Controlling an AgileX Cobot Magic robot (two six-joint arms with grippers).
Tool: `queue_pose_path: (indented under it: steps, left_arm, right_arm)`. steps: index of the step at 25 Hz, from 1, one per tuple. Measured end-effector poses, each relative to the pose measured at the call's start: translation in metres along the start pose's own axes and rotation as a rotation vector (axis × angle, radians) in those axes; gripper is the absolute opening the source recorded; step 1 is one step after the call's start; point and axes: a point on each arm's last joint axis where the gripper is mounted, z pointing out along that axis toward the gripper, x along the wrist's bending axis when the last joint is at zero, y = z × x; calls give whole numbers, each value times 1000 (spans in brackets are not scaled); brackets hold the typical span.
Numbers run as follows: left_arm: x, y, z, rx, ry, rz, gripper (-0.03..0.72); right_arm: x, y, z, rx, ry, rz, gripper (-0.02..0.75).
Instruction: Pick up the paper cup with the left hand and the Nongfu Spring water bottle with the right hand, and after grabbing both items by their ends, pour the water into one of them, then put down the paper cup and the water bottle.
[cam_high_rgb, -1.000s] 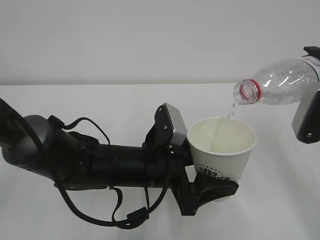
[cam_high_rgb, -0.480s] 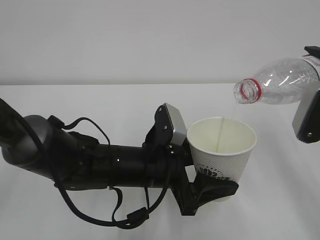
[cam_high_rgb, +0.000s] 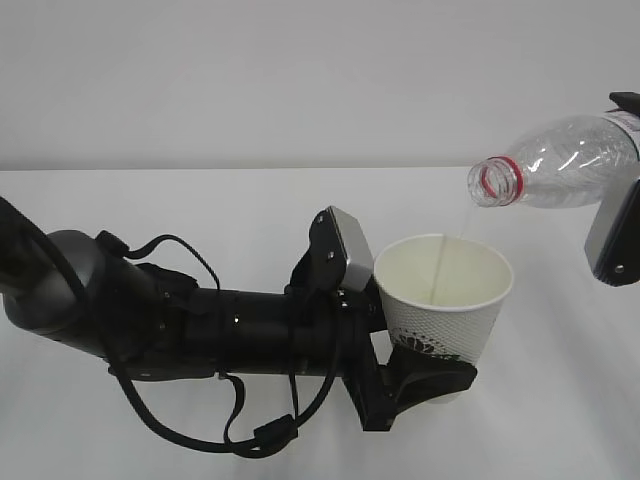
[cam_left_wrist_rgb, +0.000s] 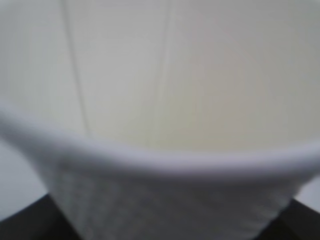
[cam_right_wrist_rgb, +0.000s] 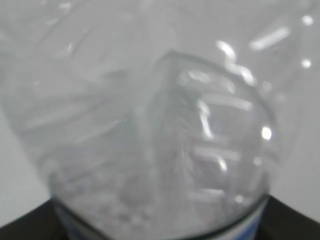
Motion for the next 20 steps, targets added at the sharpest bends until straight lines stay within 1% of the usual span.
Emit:
queue_pose_path:
  steps: [20]
  left_arm:
    - [0,0,0,0,0,0,543]
  right_arm:
    - [-1,0,0,0,-7,-3,440]
